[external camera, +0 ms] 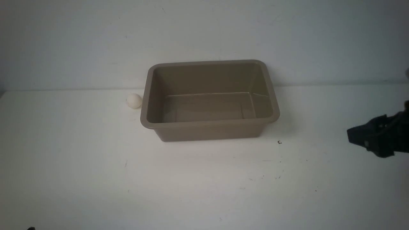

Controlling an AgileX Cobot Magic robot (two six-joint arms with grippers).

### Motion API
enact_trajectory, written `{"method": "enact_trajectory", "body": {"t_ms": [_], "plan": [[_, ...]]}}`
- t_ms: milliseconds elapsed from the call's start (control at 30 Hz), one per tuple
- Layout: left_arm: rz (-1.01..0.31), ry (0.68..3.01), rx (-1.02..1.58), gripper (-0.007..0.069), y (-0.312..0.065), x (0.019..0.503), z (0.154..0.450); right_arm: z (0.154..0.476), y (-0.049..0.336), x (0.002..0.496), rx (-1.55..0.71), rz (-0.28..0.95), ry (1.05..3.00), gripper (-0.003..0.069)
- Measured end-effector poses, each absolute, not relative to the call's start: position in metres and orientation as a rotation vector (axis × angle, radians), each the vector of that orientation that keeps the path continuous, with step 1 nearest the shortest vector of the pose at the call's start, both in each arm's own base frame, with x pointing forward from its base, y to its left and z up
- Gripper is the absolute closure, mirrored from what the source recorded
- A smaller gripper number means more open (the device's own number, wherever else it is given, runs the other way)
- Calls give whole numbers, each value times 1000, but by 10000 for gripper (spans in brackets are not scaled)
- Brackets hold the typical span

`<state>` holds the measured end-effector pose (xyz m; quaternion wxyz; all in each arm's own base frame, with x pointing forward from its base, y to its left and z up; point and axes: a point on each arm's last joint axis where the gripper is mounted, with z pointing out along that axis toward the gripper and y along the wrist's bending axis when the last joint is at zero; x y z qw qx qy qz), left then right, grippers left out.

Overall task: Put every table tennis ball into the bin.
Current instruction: Use the right arm to clamp the table tennis ball closest to it

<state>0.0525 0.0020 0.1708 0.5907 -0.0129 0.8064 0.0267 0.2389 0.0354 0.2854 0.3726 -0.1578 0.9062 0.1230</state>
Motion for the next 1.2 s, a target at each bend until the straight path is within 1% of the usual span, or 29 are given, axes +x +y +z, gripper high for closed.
{"method": "enact_trajectory", "body": {"t_ms": [67, 100, 200, 333, 500, 733, 800, 900, 1067, 1200], "plan": [[62, 1877, -30, 84, 2, 53, 171, 282, 40, 253, -413, 388, 2333, 250], [62, 1877, -30, 84, 2, 53, 171, 282, 40, 253, -413, 388, 2333, 250], [62, 1877, -30, 84, 2, 53, 171, 281, 44, 272, -501, 459, 2321, 250], [62, 1877, -30, 84, 2, 53, 171, 285, 36, 288, -627, 496, 2265, 250], [62, 1877, -30, 84, 2, 53, 171, 288, 22, 297, -614, 501, 2197, 250], [62, 1877, -30, 84, 2, 53, 171, 264, 15, 316, -826, 406, 2108, 250], [62, 1877, -30, 84, 2, 53, 171, 256, 14, 323, -851, 372, 2084, 250], [62, 1877, -30, 84, 2, 53, 171, 241, 11, 337, -929, 284, 2015, 250], [62, 1877, -30, 84, 2, 53, 171, 225, 9, 349, -972, 234, 1952, 251], [62, 1877, -30, 84, 2, 53, 171, 204, 7, 363, -1015, 164, 1894, 251]]}}
